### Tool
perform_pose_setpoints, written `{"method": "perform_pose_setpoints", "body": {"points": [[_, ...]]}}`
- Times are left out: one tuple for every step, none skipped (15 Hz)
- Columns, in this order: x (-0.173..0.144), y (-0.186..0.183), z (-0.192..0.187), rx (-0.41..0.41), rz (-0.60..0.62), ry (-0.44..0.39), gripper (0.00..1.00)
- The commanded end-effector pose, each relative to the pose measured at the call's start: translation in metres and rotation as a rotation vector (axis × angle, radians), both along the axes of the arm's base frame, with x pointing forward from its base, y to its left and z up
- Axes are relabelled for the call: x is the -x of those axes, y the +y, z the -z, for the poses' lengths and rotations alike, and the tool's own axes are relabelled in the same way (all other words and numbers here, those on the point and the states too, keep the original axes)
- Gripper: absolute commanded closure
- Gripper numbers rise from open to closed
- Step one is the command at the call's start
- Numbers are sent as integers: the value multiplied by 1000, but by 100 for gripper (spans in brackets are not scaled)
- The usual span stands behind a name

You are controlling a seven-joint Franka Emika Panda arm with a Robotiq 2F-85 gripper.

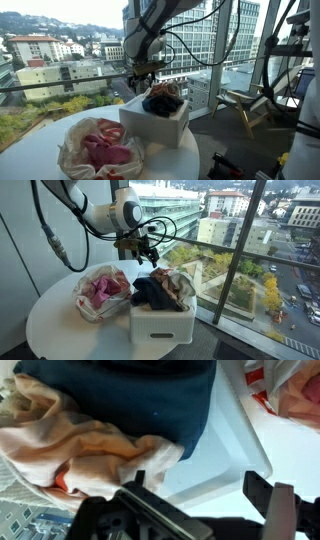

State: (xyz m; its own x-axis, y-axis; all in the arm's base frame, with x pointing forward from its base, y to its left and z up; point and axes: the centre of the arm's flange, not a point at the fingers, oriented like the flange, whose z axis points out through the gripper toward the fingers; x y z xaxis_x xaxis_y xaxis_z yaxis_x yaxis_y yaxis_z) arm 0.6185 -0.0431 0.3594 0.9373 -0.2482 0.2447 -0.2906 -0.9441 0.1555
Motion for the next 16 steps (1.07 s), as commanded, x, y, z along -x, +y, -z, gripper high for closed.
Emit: {"method": "perform_pose_setpoints", "body": {"points": [[11, -4, -3, 107, 112, -71, 0], [14, -7, -2, 121, 142, -77, 0], [16, -10, -1, 135, 174, -81, 0], [17, -14, 1, 150, 198, -85, 0], [17, -20, 5, 172, 222, -96, 0], [16, -26, 7, 185, 243, -98, 0], [15, -31, 11, 214, 257, -117, 0], [13, -36, 12, 251, 271, -138, 0], [12, -41, 14, 278, 291, -139, 0], [10, -44, 17, 289, 301, -144, 0], [10, -48, 19, 302, 311, -151, 0], [9, -50, 23, 299, 318, -149, 0], [8, -52, 27, 299, 329, -146, 0], [6, -53, 32, 291, 333, -140, 0], [5, -55, 36, 293, 337, -139, 0], [4, -56, 42, 295, 341, -126, 0]]}}
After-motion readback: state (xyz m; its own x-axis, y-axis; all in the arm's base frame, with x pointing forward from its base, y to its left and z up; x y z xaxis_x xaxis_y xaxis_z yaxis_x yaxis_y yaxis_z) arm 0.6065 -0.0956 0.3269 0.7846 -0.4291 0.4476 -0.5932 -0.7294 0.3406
